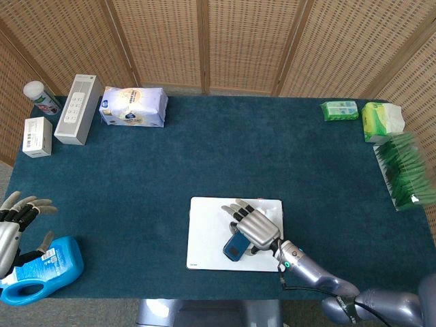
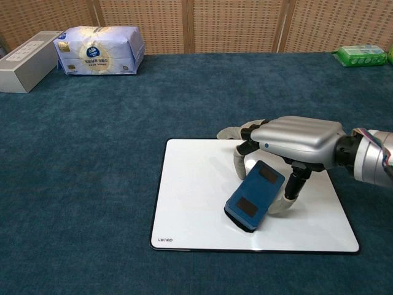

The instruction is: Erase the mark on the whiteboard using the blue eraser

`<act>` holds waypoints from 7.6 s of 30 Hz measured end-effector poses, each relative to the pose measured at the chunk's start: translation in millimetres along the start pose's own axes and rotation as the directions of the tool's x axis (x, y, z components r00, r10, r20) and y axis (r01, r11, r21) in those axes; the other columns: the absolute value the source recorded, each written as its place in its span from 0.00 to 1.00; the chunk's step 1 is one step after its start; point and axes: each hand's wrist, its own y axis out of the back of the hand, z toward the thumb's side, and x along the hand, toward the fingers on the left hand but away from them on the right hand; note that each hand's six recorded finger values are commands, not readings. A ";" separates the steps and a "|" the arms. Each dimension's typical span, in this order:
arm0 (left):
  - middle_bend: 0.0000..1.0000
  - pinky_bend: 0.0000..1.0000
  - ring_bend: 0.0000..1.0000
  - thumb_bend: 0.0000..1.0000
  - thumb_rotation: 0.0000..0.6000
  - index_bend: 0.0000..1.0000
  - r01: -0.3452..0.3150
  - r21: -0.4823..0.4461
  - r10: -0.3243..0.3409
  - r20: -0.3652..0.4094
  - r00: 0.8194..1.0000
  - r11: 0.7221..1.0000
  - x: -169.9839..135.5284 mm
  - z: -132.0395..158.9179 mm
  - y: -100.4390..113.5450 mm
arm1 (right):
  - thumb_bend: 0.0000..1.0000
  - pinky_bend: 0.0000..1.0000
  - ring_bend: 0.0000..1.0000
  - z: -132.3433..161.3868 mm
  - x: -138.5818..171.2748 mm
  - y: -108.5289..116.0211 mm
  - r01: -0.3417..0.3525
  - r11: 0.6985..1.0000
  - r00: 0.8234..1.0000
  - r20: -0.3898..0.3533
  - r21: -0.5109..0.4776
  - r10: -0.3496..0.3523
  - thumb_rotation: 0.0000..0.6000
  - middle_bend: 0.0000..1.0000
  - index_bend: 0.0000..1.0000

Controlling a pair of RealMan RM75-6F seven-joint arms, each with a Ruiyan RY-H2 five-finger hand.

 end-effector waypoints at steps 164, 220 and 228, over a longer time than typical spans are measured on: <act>0.27 0.00 0.19 0.49 1.00 0.29 0.002 -0.009 -0.002 -0.020 1.000 1.000 -9.3 -7.8 -2.9 | 0.00 0.00 0.00 -5.9 -24.6 17.3 -0.103 0.987 0.994 -0.013 0.121 0.105 1.00 0.01 0.37; 0.27 0.00 0.18 0.49 1.00 0.26 0.004 -0.022 -0.005 -0.025 1.000 1.000 -12.4 -14.4 -6.2 | 0.00 0.00 0.00 6.6 -19.9 24.5 -0.144 0.983 0.990 0.013 0.111 0.144 1.00 0.10 0.69; 0.27 0.00 0.17 0.49 1.00 0.26 0.004 -0.020 -0.004 -0.028 1.000 1.000 -13.2 -14.9 -5.8 | 0.00 0.00 0.00 9.2 -27.1 34.0 -0.101 0.992 0.995 0.007 0.070 0.101 1.00 0.11 0.70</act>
